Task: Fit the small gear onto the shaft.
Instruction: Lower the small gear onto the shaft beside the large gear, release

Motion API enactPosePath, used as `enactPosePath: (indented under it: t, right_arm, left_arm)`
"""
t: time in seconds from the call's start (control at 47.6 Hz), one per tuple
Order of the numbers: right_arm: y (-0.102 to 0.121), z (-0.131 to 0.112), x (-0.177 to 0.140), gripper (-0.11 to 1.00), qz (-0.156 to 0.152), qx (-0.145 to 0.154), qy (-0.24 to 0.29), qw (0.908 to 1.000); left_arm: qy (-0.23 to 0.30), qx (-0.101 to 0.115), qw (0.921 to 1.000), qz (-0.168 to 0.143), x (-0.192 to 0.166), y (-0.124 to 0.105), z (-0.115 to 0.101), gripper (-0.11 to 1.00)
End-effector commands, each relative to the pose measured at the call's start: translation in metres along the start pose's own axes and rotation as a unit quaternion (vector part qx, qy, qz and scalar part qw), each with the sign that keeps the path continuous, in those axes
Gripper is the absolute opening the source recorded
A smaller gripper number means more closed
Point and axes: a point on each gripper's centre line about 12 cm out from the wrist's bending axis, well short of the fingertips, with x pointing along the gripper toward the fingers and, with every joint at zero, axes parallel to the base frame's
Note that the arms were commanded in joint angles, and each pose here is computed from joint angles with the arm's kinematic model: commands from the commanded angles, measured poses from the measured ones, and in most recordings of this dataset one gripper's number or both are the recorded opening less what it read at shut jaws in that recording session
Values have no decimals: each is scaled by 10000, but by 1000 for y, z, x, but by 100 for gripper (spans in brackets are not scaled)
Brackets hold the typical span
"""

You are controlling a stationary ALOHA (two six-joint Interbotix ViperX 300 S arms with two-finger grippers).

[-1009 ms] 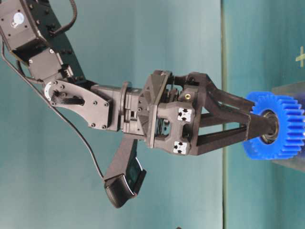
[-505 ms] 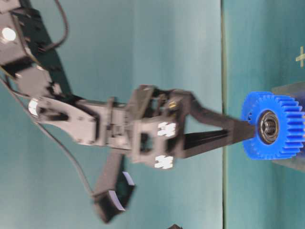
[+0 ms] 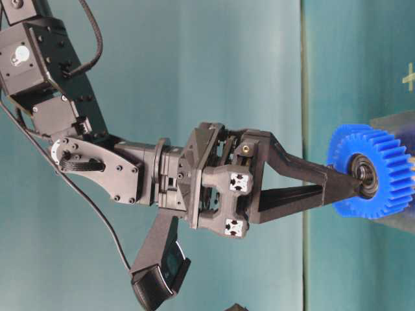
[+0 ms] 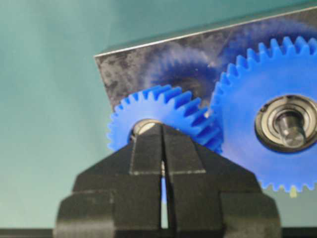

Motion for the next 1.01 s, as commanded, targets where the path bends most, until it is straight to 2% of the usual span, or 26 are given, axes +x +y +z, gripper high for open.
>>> enactPosePath:
  t: [0.0,0.273,0.547,0.673,0.988]
  right_arm:
    - [-4,7,-16,0,10,15,-275,9996]
    - [-17,-4,-23,0,-105,233,-248,9994]
    - [-2,-11,-45,0,-26,152,-450,9989]
    - [-4,-7,-57,0,-12,217,-679,9975]
    - [-5,-1,-47,0,-4,223,-771,9968]
  left_arm:
    - [-130,0,9999,-8,-1,0,7,0]
    - [-145,0,9999,-9,-1,-1,8,0]
    - [-122,0,9999,-8,0,0,7,0]
    - [-115,0,9999,-8,0,0,6,0]
    - [-107,0,9999,-7,0,0,6,0]
